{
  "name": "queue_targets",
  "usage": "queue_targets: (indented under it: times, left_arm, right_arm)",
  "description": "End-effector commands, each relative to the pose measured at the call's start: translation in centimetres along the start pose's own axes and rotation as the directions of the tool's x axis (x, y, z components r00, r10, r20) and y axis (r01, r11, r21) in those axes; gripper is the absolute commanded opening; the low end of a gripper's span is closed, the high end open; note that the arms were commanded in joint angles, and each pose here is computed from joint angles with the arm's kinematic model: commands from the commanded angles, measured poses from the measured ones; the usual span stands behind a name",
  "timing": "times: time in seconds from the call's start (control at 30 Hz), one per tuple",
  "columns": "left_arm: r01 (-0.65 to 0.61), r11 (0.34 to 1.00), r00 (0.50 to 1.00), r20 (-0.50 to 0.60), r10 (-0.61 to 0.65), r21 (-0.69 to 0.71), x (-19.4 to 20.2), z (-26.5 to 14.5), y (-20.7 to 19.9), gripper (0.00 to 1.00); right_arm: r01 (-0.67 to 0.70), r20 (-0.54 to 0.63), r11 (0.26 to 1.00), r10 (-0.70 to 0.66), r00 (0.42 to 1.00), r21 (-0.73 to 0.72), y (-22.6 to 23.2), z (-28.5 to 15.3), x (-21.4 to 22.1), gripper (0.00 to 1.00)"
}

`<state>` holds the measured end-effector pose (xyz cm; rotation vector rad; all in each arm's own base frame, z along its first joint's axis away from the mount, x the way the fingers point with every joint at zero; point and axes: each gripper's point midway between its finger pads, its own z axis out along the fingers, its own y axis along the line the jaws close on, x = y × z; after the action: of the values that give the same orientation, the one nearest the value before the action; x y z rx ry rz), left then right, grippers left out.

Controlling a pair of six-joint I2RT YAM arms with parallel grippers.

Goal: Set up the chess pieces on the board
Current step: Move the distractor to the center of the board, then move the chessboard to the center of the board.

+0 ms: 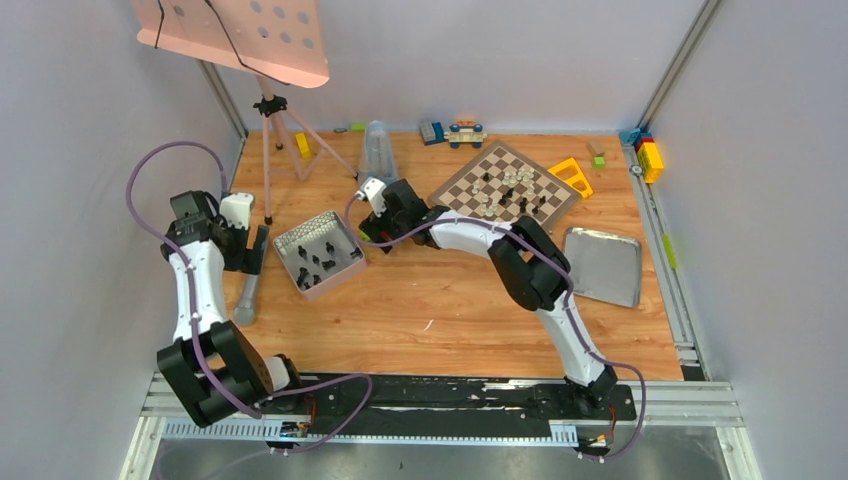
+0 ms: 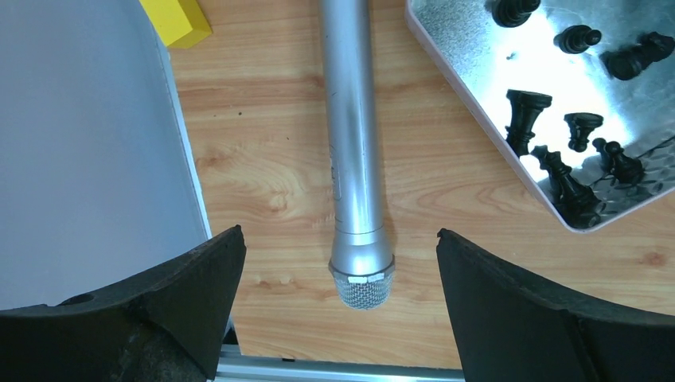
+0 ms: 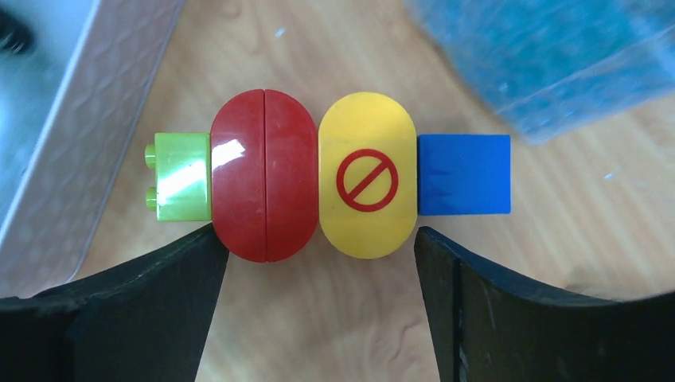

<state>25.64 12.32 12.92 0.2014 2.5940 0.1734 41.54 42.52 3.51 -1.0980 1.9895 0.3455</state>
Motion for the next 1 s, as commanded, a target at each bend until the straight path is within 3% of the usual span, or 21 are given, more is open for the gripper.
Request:
queue_targets:
  times: [0.0,0.13,0.27,0.5,0.73,0.97]
  left_arm:
    - [-0.012,1.0,0.995,0.098,0.011,0.003,-1.9,-2.5,-0.4,0.98]
    - [-0.032,0.998,0.983,0.18,0.022,0.049,-2.8,-4.0,-1.9,0.99]
    - [-0.068,0.995,0.964,0.262,0.046,0.078,-4.2,-5.5,-3.3,1.0]
    - [-0.099,0.989,0.937,0.345,0.055,0.111,-6.5,-7.2,-5.5,1.0]
    - [-0.09,0.983,0.929,0.37,0.024,0.161,-8.0,-6.9,-6.9,1.0]
    - [-0.082,0.981,0.928,0.372,0.011,0.176,-9.2,-6.4,-7.4,1.0]
  right_arm:
    - [-0.012,0.052,0.993,0.006,0.999,0.117,-3.7,0.9,-3.5,0.87]
    - [-0.057,0.089,0.993,0.048,0.995,0.102,-5.6,-1.5,-5.9,0.91]
    - [-0.105,0.149,0.991,0.092,0.985,0.081,-8.2,-7.7,-7.6,0.95]
    - [-0.317,0.244,0.934,0.273,0.93,0.163,-20.0,-16.9,-6.8,0.94]
    - [-0.608,0.336,0.759,0.524,0.783,0.232,-33.4,-20.6,-2.1,0.89]
    - [-0.777,0.381,0.589,0.682,0.625,0.221,-40.6,-18.9,3.5,0.81]
